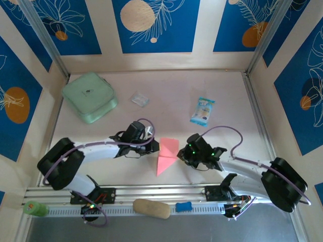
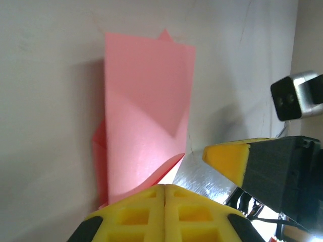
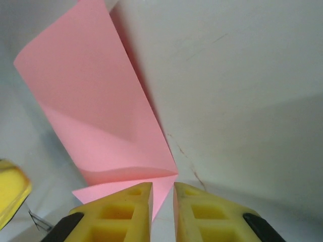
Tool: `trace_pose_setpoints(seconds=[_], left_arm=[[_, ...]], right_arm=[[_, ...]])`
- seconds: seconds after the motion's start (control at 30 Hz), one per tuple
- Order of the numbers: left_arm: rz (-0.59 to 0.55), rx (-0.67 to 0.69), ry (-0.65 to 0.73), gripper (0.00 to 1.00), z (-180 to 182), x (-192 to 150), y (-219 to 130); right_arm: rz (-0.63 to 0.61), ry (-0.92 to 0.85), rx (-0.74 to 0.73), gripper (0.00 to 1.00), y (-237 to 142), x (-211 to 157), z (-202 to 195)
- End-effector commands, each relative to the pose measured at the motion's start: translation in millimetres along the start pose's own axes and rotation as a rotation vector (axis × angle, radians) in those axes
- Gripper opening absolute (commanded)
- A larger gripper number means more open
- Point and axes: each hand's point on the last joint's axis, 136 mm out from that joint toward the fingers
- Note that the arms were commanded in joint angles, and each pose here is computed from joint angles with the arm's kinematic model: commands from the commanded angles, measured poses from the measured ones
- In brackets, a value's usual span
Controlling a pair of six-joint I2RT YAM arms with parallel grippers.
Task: Fold a paper plane with a square sheet of paper (pick it up from the middle)
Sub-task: Rotate the paper at the bottom-center of the table, then perform the fifth fold on the wing at the bottom-center of the table.
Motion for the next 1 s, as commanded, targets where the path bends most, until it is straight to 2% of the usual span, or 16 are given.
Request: trace_pose_setpoints(seconds=[0.0,0.3,0.63,0.97], left_arm=[[0.011,-0.048,0.003,0.05,-12.5,2.7,10.1],[0.054,0.019,-0.028,0.05,6.9,-3.4,23.9],[0.119,0.159,-0.051,0.04,47.6,-23.2,33.4],[0.135,0.182,-0.067,0.02,59.3,-31.9,35.1]], right_arm=[[0.026,-0.121,0.084,0.19,-8.1,-4.5,17.4],[0.089,-0.139,0.08,0.23,-6.5,-8.3,12.6],[0.127,-0.132,0.033,0.38,-1.7,-9.2,4.5],[0.204,-0.153,0.055,0.4,9.5,-15.5,21.0]])
Point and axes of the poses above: each hand's point on the last joint's axis, 136 mm out from that joint toward the fingers, its own y axis out along the fingers, its own z axis along the line the jaws close on, x = y × z, and after that the axes turned 10 degrees about y, right-handed
